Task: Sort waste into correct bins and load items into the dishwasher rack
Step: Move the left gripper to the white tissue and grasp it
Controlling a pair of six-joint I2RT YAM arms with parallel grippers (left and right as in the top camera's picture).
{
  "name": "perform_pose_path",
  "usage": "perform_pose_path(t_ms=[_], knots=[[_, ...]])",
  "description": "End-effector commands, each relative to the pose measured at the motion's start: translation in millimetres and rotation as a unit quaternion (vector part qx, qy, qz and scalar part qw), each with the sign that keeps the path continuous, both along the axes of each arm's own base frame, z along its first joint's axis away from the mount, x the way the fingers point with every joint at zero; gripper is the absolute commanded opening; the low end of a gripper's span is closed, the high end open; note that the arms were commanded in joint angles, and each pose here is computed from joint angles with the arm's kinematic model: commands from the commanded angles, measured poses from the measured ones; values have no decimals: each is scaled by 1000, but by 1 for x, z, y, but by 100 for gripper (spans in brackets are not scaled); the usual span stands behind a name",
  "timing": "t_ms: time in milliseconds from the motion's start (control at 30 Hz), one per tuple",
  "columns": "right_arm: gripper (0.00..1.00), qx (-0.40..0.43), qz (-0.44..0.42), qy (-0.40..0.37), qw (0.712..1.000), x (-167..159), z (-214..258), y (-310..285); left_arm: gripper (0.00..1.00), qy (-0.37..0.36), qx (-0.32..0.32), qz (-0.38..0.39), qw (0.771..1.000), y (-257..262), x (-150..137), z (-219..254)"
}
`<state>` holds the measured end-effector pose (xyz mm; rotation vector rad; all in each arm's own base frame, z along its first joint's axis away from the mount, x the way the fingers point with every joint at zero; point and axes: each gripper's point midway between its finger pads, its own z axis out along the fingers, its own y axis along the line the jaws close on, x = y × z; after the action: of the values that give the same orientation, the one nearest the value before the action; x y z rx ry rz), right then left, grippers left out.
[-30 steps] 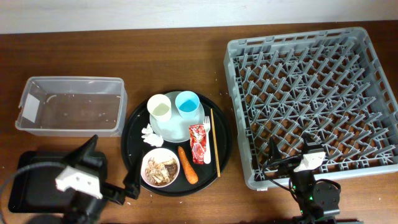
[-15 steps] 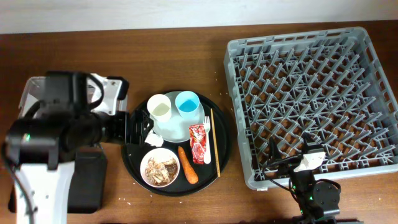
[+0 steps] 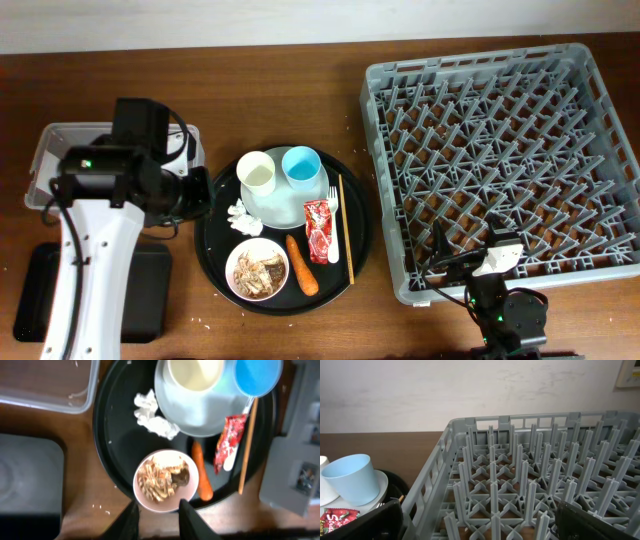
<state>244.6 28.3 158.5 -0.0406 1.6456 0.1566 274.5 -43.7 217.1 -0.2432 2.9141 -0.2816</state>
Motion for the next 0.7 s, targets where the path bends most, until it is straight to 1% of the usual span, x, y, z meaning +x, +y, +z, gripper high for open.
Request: perform_pose_path(t_ms=[0, 67, 233, 333, 467, 667], knots=[[99, 0, -3, 3, 1000, 0, -3, -1, 33, 27, 9, 29, 999, 5, -3, -33], [99, 0, -3, 3, 1000, 0, -3, -1, 46, 27, 7, 28, 999, 2, 1, -59], [99, 0, -3, 3, 1000, 0, -3, -1, 47, 12, 1, 11, 1000, -19, 7, -76], [98, 0, -3, 3, 1000, 0, -3, -1, 47, -7, 49, 53, 997, -21, 13, -81], [99, 0, -3, 3, 1000, 0, -3, -1, 47, -37, 84, 53, 994, -31, 23, -88], [99, 0, -3, 3, 1000, 0, -3, -1, 48, -7, 95, 47, 994, -36, 32, -116]])
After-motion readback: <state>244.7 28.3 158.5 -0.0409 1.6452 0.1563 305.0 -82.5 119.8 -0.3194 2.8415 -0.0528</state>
